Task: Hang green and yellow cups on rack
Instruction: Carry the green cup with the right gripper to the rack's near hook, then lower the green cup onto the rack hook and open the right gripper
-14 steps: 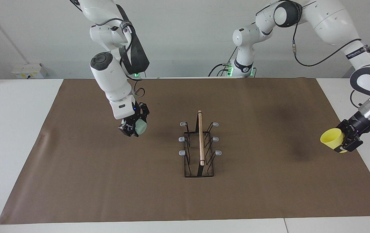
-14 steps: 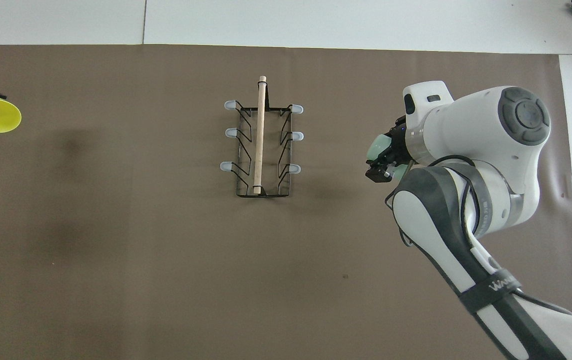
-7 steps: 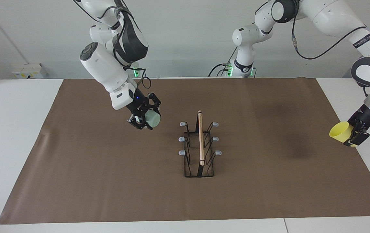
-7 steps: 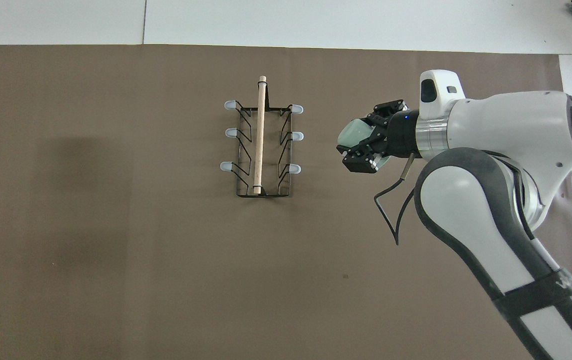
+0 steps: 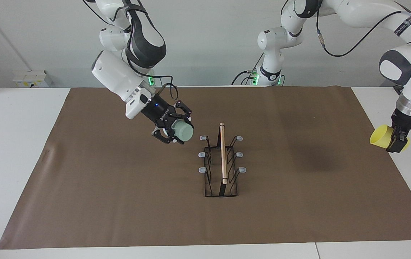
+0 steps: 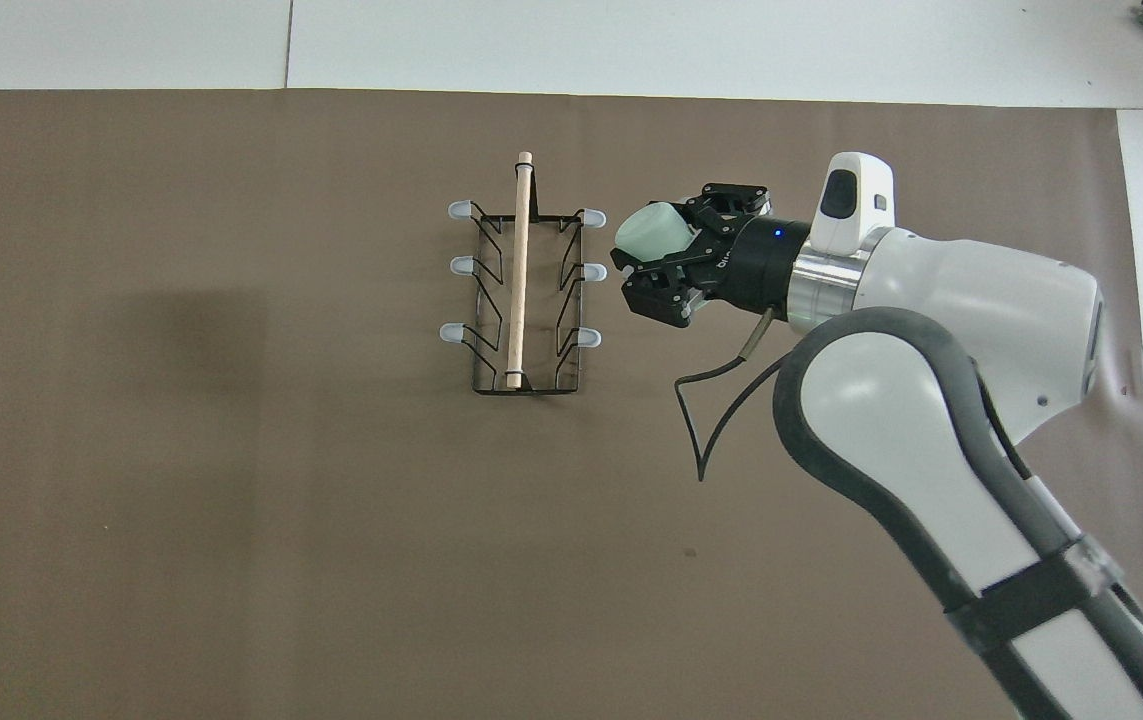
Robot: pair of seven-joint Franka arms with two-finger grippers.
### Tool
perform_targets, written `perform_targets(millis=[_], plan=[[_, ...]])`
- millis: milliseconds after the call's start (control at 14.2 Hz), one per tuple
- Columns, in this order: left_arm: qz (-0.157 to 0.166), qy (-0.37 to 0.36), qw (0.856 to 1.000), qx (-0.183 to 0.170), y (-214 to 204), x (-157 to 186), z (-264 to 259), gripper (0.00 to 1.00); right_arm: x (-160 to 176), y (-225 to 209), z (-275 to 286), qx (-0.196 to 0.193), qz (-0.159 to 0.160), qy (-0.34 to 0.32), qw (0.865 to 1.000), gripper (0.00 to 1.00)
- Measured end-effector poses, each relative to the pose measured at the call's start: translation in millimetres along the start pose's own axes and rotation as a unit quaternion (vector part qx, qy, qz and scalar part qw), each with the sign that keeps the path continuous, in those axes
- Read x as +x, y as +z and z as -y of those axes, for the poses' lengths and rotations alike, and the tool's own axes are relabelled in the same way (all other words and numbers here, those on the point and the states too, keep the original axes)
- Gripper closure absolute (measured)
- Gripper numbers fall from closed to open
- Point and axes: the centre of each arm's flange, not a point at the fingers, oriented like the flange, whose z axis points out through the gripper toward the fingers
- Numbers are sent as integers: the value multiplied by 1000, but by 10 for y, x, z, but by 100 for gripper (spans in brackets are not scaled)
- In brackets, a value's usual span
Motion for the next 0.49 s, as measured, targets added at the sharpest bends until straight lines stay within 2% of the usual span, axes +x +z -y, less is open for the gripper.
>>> perform_targets(millis=[140, 491], plan=[[-28, -10, 999, 25, -86, -143, -110, 33, -104, 200, 279, -20, -19, 16, 1000, 36], [-82, -22, 994, 70, -234, -482, -326, 33, -486, 612, 495, -48, -17, 20, 998, 36]])
